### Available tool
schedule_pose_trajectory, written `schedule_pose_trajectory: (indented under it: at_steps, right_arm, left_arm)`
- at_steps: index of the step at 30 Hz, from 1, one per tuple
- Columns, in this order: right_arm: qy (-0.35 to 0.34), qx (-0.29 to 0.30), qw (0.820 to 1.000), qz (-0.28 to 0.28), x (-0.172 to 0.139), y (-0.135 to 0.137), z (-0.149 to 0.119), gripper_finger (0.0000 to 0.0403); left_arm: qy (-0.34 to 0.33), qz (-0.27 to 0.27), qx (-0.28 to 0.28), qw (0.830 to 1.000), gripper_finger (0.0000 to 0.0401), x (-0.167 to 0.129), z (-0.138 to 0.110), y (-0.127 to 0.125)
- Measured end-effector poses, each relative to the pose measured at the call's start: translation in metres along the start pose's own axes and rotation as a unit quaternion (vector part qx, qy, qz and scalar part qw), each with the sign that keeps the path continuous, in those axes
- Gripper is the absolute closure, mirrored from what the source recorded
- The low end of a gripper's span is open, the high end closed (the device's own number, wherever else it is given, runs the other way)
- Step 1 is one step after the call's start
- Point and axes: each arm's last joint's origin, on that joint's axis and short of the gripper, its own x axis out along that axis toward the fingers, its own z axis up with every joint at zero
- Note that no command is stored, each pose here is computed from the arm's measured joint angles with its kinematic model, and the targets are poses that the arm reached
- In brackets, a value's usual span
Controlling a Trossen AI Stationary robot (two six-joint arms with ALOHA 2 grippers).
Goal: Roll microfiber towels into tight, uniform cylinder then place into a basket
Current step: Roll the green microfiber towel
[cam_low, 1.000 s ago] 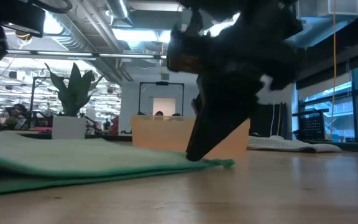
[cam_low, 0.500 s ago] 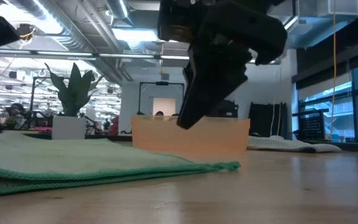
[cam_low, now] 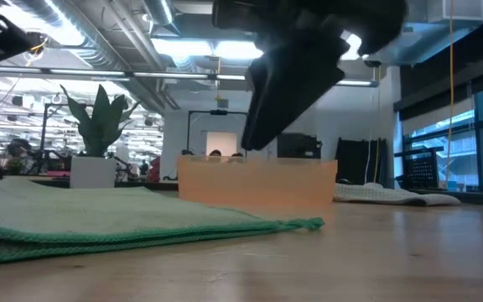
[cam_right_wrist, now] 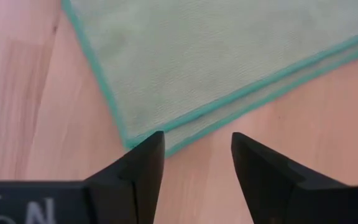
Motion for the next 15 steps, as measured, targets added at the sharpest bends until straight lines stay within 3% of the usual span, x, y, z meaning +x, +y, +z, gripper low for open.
schedule_pose_trajectory:
  at_steps: [3,7,15]
  right_arm:
    - [0.008,-0.033,0.999,0.016,0.006,0.008,-0.008,0.0214]
    - [0.008,-0.092,0.994,0.052,0.01,0.019,-0.015,0.0214]
    - [-0.059,-0.218,0.973,0.058,0.017,0.036,-0.019,0.0214]
  left_arm:
    - [-0.008,-0.006,0.045,0.999,0.0331,0.004,-0.003,-0.007]
    - [-0.011,-0.004,0.049,0.999,0.0331,0.012,-0.004,-0.011]
    - [-0.002,-0.006,0.051,0.999,0.0331,0.031,-0.009,-0.02]
